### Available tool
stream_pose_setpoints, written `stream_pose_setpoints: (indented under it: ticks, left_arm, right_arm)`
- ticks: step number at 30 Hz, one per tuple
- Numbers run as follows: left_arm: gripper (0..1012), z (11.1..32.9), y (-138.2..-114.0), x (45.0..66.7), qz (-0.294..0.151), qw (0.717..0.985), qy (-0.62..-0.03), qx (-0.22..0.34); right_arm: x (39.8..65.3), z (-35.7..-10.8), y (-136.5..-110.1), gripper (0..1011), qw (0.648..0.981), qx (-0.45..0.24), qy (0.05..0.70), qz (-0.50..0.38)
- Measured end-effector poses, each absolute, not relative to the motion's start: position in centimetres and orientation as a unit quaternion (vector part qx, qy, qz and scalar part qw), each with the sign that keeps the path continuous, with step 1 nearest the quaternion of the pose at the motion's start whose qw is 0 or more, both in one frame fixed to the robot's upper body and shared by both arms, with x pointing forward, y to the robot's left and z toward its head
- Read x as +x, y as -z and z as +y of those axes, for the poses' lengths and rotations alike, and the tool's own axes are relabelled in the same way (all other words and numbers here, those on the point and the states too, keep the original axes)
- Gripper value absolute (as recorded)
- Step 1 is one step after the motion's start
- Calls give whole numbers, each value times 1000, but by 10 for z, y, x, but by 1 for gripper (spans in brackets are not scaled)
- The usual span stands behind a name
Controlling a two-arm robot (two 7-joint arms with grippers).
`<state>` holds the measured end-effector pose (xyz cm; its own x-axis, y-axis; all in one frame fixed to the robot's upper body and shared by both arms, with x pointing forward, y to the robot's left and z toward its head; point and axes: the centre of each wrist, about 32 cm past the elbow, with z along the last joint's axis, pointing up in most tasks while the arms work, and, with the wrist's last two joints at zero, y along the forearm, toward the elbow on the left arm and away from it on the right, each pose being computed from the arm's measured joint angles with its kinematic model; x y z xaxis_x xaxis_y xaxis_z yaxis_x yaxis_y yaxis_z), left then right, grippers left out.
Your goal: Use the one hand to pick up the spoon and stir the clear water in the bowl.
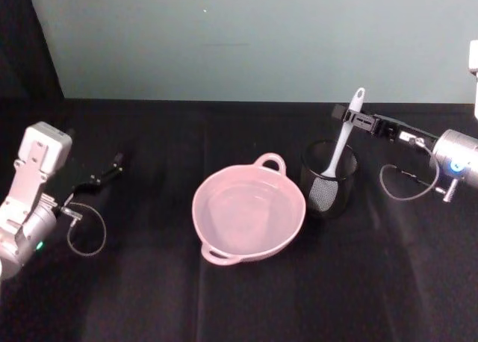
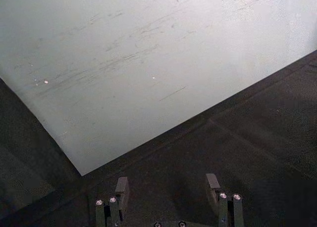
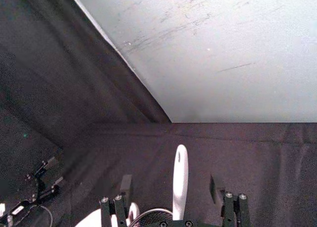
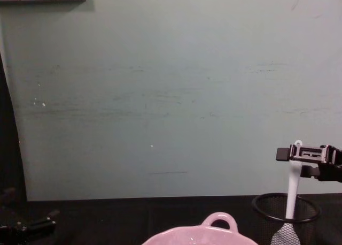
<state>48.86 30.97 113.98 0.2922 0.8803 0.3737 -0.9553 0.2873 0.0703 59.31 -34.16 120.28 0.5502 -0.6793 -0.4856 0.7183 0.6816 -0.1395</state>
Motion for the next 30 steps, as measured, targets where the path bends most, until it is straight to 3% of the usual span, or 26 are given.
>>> stream_pose_setpoints:
  ticks: [10,19,22,26,30]
  left_arm:
    - [1011,310,-1140,489,-132,791,-580,141]
    - [1011,310,-1140,489,-132,791,-580,141]
    - [1011,310,-1140,489,-132,791,-580,141]
    - [1011,310,-1140,489,-132,791,-580,141]
    - [1011,310,-1140,489,-132,791,-580,141]
  right_arm:
    - [593,-342,-1203,760,880,37,398,258]
    - [593,-342,-1203,453,879,36,398,258]
    - [593,-342,-1203,394,879,36,398,258]
    - [593,-342,-1203,217,879,36,398,259]
    - [593,-342,-1203,140,879,36,398,259]
